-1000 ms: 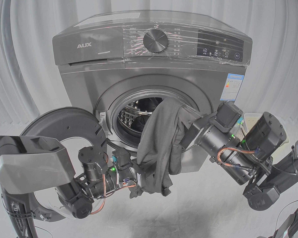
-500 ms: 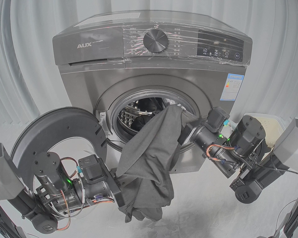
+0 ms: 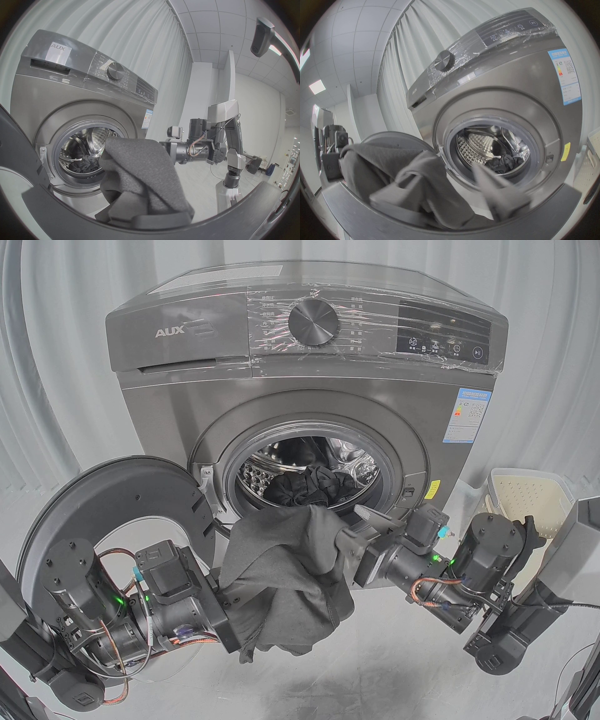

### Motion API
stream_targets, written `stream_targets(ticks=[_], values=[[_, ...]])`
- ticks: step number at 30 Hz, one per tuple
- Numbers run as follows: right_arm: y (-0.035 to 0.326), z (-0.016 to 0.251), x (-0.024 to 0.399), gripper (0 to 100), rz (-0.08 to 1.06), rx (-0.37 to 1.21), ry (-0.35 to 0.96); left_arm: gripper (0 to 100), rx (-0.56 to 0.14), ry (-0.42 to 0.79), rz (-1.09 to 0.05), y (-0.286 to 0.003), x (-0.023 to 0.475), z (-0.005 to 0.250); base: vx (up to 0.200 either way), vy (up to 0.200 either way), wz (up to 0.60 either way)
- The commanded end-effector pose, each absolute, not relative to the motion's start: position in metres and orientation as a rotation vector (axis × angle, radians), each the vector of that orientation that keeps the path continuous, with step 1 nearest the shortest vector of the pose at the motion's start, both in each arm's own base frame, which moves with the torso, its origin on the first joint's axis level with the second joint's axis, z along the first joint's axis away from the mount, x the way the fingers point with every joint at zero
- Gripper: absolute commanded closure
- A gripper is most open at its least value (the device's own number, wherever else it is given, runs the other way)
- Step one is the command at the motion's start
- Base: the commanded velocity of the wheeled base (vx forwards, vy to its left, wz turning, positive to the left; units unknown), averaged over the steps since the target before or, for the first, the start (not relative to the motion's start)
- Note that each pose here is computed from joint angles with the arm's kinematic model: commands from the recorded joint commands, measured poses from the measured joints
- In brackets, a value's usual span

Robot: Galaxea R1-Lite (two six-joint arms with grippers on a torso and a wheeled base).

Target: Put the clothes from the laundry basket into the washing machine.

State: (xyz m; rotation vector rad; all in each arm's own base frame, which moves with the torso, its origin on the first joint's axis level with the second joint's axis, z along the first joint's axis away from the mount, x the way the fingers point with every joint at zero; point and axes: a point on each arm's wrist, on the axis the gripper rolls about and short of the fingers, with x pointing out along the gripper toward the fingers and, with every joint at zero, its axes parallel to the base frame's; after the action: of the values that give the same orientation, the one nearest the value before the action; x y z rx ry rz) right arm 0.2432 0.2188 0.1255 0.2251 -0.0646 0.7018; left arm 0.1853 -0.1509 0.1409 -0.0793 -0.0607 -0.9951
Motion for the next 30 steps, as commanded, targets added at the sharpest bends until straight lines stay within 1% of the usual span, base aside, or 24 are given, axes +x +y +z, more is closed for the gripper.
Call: stream_targets(ticks=[1, 3, 4, 5, 6, 7, 8, 10, 11, 15, 16, 18, 19, 20, 22, 27, 30], values=[[0.196, 0.102, 0.216, 0, 0.696, 0.133, 0.063, 100, -0.084, -0.062, -0.989, -0.149, 0.185, 0.142, 0.0, 0.0, 0.0], [0.175, 0.092, 0.193, 0, 0.712, 0.074, 0.143, 100, -0.091, -0.066, -0.982, -0.148, 0.185, 0.143, 0.0, 0.0, 0.0], [0.172, 0.09, 0.189, 0, 0.715, 0.068, 0.16, 100, -0.092, -0.065, -0.98, -0.147, 0.185, 0.143, 0.0, 0.0, 0.0], [0.16, 0.083, 0.176, 0, 0.728, 0.047, 0.213, 100, -0.095, -0.062, -0.974, -0.146, 0.186, 0.143, 0.0, 0.0, 0.0], [0.148, 0.078, 0.165, 0, 0.727, 0.027, 0.263, 100, -0.095, -0.064, -0.97, -0.145, 0.186, 0.143, 0.0, 0.0, 0.0], [0.14, 0.076, 0.158, 0, 0.722, 0.018, 0.286, 100, -0.095, -0.063, -0.959, -0.145, 0.186, 0.143, 0.0, 0.0, 0.0], [0.137, 0.076, 0.155, 0, 0.723, 0.017, 0.289, 100, -0.095, -0.061, -0.953, -0.145, 0.186, 0.143, 0.0, 0.0, 0.0], [0.13, 0.084, 0.152, 0, 0.704, 0.029, 0.258, 100, -0.101, -0.058, -0.868, -0.145, 0.191, 0.142, 0.0, 0.0, 0.0], [0.128, 0.087, 0.156, 0, 0.688, 0.036, 0.238, 100, -0.105, -0.055, -0.844, -0.145, 0.19, 0.141, 0.0, 0.0, 0.0], [0.12, 0.103, 0.164, 0, 0.639, 0.056, 0.15, 100, -0.103, -0.043, -0.79, -0.145, 0.189, 0.138, 0.0, 0.0, 0.0], [0.12, 0.103, 0.164, 0, 0.637, 0.056, 0.15, 100, -0.102, -0.042, -0.786, -0.145, 0.189, 0.138, 0.0, 0.0, 0.0], [0.118, 0.101, 0.164, 0, 0.629, 0.054, 0.161, 100, -0.104, -0.04, -0.734, -0.145, 0.191, 0.137, 0.0, 0.0, 0.0], [0.118, 0.1, 0.165, 0, 0.627, 0.054, 0.162, 100, -0.104, -0.039, -0.73, -0.145, 0.192, 0.137, 0.0, 0.0, 0.0], [0.117, 0.099, 0.167, 0, 0.619, 0.054, 0.17, 100, -0.102, -0.035, -0.686, -0.146, 0.193, 0.135, 0.0, 0.0, 0.0], [0.116, 0.097, 0.171, 0, 0.603, 0.054, 0.174, 100, -0.092, -0.036, -0.649, -0.149, 0.192, 0.134, 0.0, 0.0, 0.0], [0.12, 0.099, 0.176, 0, 0.607, 0.063, 0.159, 100, -0.105, -0.038, -0.625, -0.16, 0.183, 0.135, 0.0, 0.0, 0.0], [0.12, 0.099, 0.175, 0, 0.604, 0.062, 0.161, 100, -0.085, -0.012, -0.624, -0.163, 0.185, 0.128, 0.0, 0.0, 0.0]])
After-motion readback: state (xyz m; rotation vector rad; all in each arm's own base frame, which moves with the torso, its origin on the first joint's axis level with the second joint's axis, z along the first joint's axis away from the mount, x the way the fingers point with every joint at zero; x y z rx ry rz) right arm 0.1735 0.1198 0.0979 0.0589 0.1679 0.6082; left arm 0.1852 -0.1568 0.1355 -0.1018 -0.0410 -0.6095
